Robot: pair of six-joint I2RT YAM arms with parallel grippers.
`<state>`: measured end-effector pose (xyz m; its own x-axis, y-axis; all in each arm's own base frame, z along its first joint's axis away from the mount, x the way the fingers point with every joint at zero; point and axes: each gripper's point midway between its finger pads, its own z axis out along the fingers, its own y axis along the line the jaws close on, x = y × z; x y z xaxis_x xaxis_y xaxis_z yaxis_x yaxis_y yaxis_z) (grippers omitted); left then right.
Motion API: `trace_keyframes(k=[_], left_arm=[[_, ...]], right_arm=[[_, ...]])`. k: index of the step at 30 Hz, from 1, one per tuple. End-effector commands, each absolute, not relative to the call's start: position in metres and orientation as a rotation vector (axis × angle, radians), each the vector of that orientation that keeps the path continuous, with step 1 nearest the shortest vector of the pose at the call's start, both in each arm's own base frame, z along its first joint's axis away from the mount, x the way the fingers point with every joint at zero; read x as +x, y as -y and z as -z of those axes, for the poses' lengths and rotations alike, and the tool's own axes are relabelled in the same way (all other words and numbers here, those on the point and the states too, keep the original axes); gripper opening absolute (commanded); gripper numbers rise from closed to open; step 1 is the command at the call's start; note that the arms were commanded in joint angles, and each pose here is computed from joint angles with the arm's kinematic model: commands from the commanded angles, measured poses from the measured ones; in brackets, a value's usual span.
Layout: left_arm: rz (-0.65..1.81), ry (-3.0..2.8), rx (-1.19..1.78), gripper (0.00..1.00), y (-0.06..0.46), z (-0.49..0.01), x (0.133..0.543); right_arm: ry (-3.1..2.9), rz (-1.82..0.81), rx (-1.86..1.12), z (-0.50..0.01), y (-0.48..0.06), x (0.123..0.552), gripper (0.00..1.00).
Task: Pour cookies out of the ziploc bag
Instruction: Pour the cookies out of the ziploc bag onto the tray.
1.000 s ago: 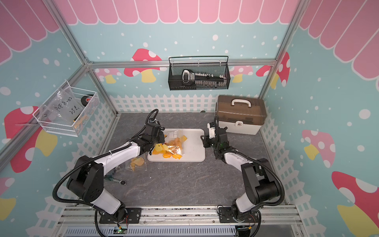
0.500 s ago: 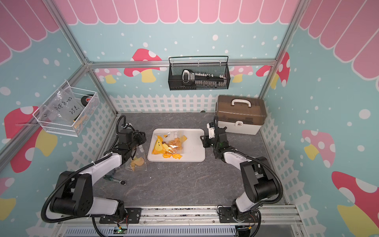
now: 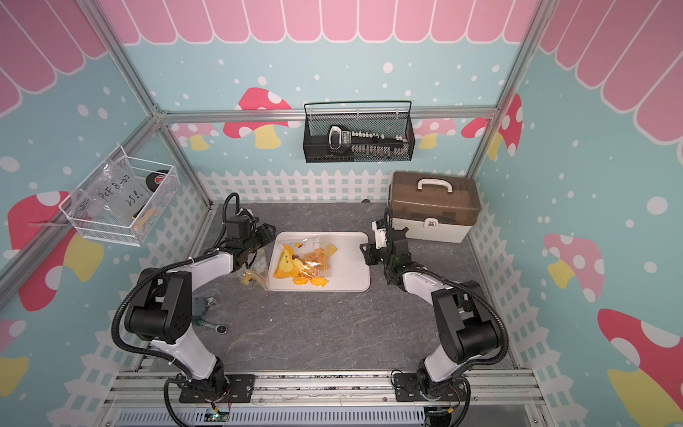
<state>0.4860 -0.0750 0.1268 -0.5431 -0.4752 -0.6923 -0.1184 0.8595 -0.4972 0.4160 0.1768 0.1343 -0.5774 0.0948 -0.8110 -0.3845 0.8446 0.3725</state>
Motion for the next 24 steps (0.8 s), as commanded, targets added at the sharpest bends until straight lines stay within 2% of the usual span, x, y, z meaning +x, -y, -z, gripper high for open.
trace_keyframes(k=[1, 10, 14, 17, 24], left_arm=[[0.417, -2.107, -0.382, 0.58, 0.077, -0.138, 0.477], [0.386, -2.288, -0.346, 0.58, 0.091, -0.090, 0.488], [0.393, -2.317, -0.356, 0.66, 0.090, -0.081, 0.492], [0.413, -2.337, -0.358, 0.67, 0.094, -0.074, 0.493], [0.499, -2.339, -0.385, 0.64, 0.105, -0.058, 0.499]], right_arm=[[-2.075, -0.663, -0.218, -0.141, -0.179, 0.424, 0.32], [-2.075, -0.650, -0.209, -0.141, -0.176, 0.422, 0.32], [-2.076, -0.651, -0.209, -0.141, -0.176, 0.423, 0.32], [-2.076, -0.652, -0.208, -0.141, -0.177, 0.424, 0.32], [-2.079, -0.651, -0.210, -0.140, -0.177, 0.424, 0.31]])
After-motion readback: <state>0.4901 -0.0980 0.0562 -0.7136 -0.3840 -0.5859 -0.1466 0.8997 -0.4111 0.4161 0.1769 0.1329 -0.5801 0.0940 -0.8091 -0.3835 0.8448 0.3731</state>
